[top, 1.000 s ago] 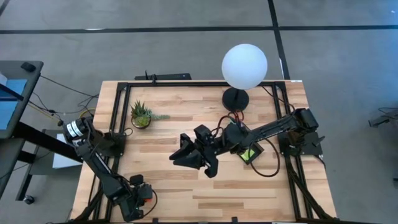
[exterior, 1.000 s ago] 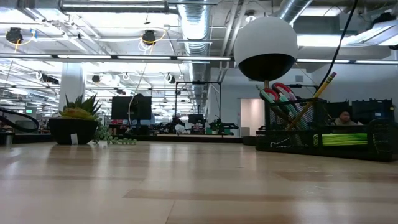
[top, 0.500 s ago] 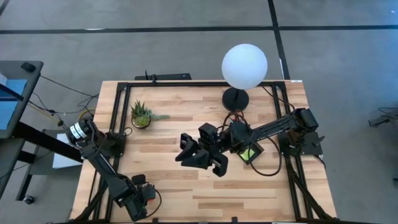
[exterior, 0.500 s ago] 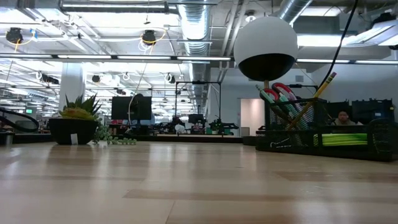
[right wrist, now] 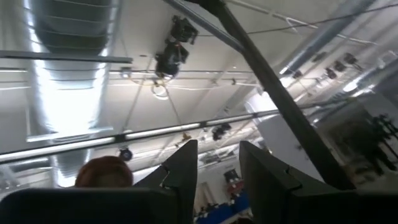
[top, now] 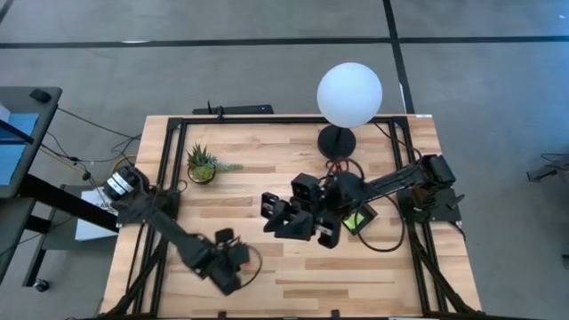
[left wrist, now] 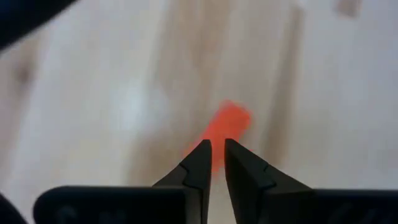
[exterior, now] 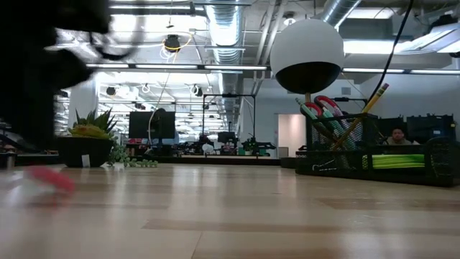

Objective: Pick and place office supplies into organizer
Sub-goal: Put the orange eraser into the black desk organizer

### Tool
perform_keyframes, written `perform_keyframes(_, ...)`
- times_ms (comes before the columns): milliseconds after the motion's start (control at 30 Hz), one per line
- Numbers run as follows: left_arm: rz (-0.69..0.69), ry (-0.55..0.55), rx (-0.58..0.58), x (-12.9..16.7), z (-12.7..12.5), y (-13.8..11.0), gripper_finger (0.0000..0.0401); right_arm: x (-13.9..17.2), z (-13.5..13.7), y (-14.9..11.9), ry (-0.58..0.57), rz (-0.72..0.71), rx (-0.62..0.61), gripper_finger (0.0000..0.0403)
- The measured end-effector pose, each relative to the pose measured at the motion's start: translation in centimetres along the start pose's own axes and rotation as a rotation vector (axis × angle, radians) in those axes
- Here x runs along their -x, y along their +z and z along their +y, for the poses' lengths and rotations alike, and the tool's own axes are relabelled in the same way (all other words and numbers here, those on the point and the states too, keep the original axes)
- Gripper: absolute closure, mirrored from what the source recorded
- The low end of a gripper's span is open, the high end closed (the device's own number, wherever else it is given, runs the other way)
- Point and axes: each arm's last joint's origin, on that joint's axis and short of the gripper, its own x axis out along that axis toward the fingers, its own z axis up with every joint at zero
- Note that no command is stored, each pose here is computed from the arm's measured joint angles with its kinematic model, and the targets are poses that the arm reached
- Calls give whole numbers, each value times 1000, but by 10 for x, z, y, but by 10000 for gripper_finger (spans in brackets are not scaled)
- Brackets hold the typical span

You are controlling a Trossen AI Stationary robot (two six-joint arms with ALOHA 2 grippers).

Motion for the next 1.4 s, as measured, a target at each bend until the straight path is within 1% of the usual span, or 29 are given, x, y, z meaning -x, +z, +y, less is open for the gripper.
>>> perform_keyframes(67,-13,20,-13,-4,10,16,365,-1,5,0,36,-14,7,290)
perform_keyframes(133,-41,22,-23,-10,21,33,368,-2,13,1,100,-25,5,290)
perform_keyframes(200,-108,12,-33,-17,34,55,374,-3,23,5,162,-49,12,290)
perform_keyframes(267,-204,-2,-31,-22,49,80,383,-4,36,10,221,-75,26,290)
perform_keyframes(367,-317,-38,-23,-28,76,114,397,-6,51,17,288,-65,44,290)
perform_keyframes(400,-329,-51,-7,-30,86,122,399,-7,57,19,308,-48,53,290)
perform_keyframes(467,-304,-99,31,-34,106,132,399,-8,65,20,350,-15,62,290)
perform_keyframes(567,-225,-230,57,-38,123,136,393,-8,72,25,393,21,90,290)
perform_keyframes(667,-107,-364,93,-38,121,130,393,-8,76,28,407,54,91,290)
perform_keyframes(733,-38,-393,80,-29,109,119,397,-8,77,28,414,71,90,290)
perform_keyframes(800,-8,-376,59,-14,94,107,400,-8,77,29,429,86,95,290)
perform_keyframes(900,12,-281,62,16,77,85,399,-7,75,30,439,101,102,290)
perform_keyframes(933,12,-254,79,26,73,78,399,-7,74,31,437,100,104,290)
perform_keyframes(1000,-4,-199,144,47,66,61,400,-6,72,33,430,99,111,290)
perform_keyframes(1067,-44,-171,238,59,60,43,400,-5,68,35,418,101,115,290)
perform_keyframes(1133,-96,-172,341,64,51,22,401,-4,64,37,398,111,113,290)
perform_keyframes(1233,-211,-213,503,61,35,-6,400,-3,60,39,383,113,119,290)
perform_keyframes(1300,-258,-242,529,60,28,-19,397,-2,58,41,378,113,124,290)
perform_keyframes(1400,-252,-236,498,55,28,-32,383,-1,50,40,330,156,99,290)
